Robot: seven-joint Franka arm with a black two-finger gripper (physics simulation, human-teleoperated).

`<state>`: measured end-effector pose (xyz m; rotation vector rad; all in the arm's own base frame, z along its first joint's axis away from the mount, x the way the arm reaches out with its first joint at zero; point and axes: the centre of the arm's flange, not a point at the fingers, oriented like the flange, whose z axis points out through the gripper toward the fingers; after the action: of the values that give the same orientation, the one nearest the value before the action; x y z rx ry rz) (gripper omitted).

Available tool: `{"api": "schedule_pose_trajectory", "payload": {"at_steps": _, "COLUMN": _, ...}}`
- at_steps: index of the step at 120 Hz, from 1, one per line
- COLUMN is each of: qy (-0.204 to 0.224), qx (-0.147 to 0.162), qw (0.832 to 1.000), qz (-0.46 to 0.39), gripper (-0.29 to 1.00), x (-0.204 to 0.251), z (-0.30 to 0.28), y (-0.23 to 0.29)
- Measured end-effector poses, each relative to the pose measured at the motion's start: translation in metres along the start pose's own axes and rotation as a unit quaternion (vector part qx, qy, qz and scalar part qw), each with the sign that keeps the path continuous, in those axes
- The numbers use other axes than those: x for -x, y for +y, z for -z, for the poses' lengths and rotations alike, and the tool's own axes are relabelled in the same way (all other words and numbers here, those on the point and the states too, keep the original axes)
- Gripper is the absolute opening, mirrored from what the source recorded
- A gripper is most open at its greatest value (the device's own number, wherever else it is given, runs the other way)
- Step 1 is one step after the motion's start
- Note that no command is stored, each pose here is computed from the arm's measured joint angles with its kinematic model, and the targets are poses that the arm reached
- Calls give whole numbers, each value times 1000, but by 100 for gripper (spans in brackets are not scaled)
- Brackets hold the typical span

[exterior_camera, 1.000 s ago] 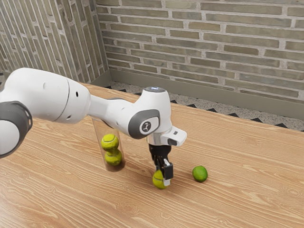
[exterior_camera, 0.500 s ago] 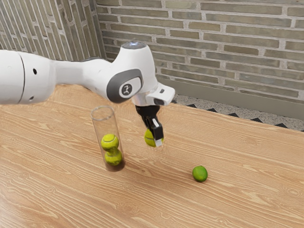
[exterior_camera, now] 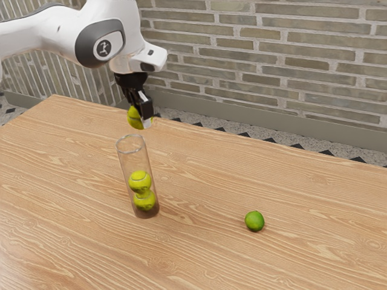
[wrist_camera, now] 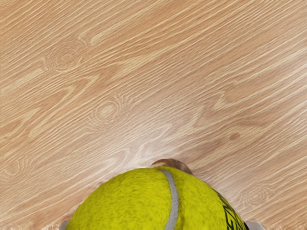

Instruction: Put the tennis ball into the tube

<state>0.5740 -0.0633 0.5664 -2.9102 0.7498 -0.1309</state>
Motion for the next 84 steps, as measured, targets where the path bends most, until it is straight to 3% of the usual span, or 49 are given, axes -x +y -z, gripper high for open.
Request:
{"api": "schedule_pose_trajectory", "payload": {"at_steps": 25, "qy": -35, "qx": 9, "qw": 999, "qz": 32, "gripper": 32, "x": 21, "z": -21, "y": -34}}
{"api": "schedule_pose_trajectory", "payload": {"at_steps": 39, "qy": -46, "qx": 11, "qw": 998, "qz": 37, "gripper": 43, "x": 24, "z": -30, "y": -45}}
{"api": "schedule_pose_trajectory", "payload": {"at_steps": 59, "qy": -48, "qx": 9, "qw": 999, "qz": 10, "gripper": 57, "x": 13, "z": -28, "y": -23}}
{"api": "schedule_pose_trajectory", "payload": {"at_steps": 84, "qy": -35, "qx": 9, "qw": 999, "qz": -25, "gripper": 65, "x": -3, "z": -15, "y": 0}}
